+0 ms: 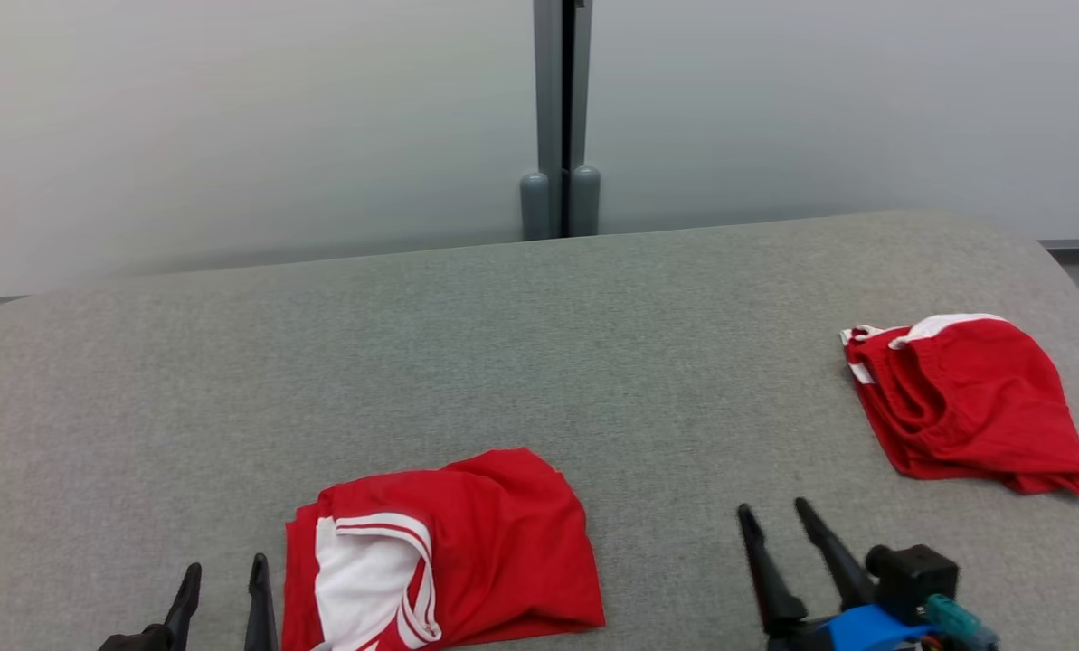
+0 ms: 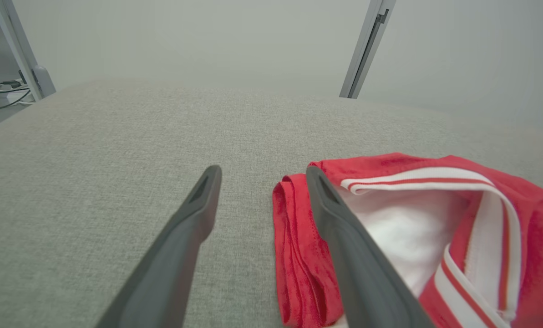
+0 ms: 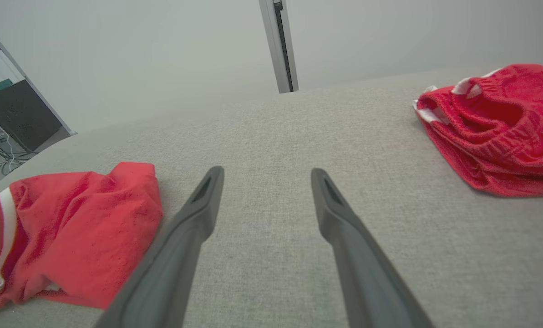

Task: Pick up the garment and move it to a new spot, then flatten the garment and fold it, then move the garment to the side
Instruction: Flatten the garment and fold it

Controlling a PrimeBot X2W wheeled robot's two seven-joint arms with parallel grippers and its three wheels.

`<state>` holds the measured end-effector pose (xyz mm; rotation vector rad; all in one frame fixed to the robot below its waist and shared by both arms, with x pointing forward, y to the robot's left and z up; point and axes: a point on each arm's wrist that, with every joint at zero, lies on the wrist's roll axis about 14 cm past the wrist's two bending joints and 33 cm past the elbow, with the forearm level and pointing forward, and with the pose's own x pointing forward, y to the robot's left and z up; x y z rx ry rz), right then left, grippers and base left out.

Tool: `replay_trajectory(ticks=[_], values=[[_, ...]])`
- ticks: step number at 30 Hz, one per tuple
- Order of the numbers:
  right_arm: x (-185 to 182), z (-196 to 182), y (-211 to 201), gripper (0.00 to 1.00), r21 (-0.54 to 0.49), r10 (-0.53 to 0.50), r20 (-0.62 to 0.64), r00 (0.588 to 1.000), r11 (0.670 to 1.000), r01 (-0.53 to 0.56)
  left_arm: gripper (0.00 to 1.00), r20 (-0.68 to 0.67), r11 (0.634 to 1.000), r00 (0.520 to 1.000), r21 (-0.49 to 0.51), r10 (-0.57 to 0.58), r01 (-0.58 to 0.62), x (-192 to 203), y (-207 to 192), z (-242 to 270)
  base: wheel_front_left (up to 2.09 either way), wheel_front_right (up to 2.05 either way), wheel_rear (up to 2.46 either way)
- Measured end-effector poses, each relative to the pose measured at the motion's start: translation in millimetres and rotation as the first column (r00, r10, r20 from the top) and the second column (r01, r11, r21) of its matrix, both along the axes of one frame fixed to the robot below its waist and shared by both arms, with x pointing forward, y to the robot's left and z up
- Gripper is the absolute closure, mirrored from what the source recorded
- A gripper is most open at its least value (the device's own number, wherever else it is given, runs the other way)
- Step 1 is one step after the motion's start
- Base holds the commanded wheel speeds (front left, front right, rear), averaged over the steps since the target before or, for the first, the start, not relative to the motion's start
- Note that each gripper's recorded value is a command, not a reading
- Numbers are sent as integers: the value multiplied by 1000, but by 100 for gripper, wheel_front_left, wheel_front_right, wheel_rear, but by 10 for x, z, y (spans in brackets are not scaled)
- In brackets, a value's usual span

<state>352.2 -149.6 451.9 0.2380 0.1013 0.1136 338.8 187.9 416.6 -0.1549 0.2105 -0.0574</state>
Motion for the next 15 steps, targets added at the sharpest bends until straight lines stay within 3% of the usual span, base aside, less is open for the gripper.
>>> replay_trajectory(ticks=[4, 7, 15], values=[[38, 19, 408, 0, 27, 121, 2, 993, 992, -121, 0, -8, 1000, 1000, -1, 12, -12, -73, 35, -23, 0, 0, 0], [68, 89, 835, 0, 54, 247, 19, 969, 967, -248, 0, -13, 1000, 1000, -2, 27, -27, -148, 80, -36, 0, 0, 0], [4, 188, 1873, 0, 89, 552, 33, 833, 829, -553, 0, -28, 995, 995, -6, 100, -100, -360, 312, -66, 0, 0, 0]])
